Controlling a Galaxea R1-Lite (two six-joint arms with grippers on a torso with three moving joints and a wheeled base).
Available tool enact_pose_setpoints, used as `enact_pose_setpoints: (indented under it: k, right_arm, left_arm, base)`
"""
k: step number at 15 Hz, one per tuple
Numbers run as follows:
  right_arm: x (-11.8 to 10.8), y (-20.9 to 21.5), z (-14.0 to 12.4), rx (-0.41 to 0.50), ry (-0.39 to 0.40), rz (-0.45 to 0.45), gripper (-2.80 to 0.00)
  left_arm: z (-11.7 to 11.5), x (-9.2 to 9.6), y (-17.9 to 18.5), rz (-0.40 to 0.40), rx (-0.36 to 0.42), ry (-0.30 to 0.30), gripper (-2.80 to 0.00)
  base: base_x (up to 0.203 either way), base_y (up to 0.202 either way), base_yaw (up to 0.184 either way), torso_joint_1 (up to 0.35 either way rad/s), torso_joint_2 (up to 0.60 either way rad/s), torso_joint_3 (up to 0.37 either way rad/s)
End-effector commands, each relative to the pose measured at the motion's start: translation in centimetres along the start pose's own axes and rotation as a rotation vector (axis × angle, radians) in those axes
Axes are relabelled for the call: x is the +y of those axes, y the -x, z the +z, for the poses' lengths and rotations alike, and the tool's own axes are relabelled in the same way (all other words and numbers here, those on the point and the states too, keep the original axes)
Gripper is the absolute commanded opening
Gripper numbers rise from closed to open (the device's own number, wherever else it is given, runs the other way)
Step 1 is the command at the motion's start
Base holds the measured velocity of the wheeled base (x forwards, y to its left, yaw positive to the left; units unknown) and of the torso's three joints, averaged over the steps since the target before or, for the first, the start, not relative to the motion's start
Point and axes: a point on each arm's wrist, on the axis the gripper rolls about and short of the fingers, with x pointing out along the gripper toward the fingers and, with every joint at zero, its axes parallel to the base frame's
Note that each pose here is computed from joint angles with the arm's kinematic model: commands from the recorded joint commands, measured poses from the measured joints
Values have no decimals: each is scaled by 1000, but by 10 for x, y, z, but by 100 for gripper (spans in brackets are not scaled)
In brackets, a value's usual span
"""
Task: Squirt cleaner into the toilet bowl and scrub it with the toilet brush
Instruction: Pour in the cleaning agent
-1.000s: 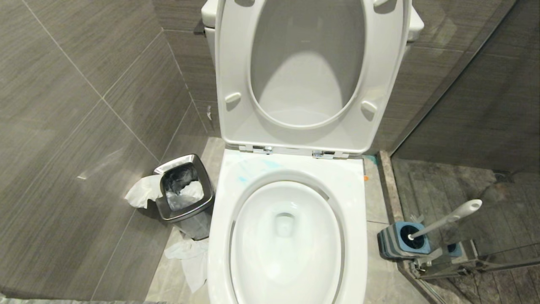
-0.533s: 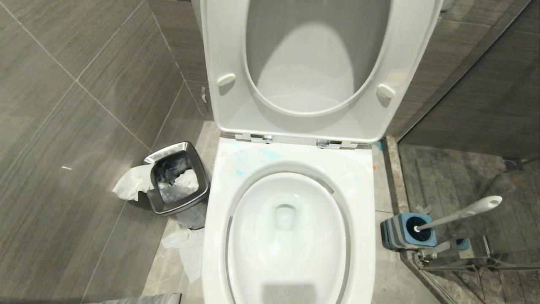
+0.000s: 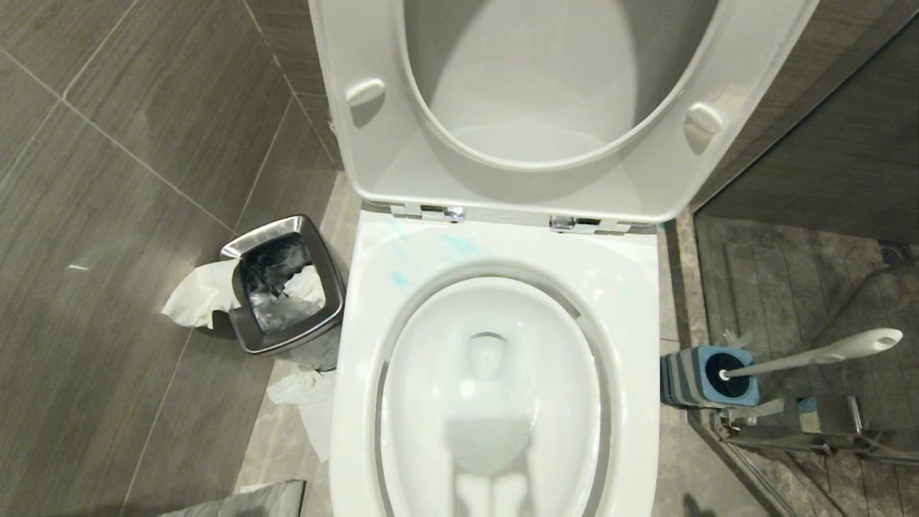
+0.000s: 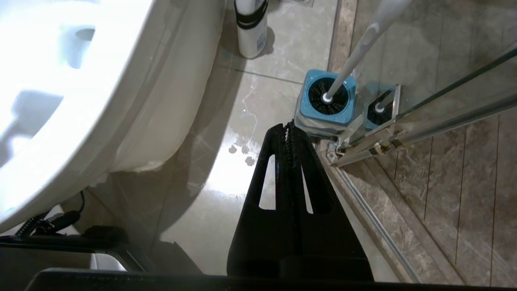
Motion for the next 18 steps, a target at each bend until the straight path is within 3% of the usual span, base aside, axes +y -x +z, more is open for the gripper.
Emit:
enact_pose_setpoints:
  k: [1,6,16,18]
  right_arm:
    - [0,0,0,1,2,1,-280]
    - [0,0,0,1,0,1,-280]
    - [0,0,1,10,-4,-10,-280]
    - [0,1,1,52,-1,-12,-280]
  left_arm:
    - [0,0,0,0,1,0,-280]
    - [0,0,0,0,1,4,-280]
    - [0,0,0,0,1,5,-280]
    - [0,0,0,0,1,5,-280]
  base:
    - [0,0,0,2,6,-195]
    - [0,0,0,5,2,-138]
    - [0,0,0,0,0,0]
    - [0,0,0,0,0,0]
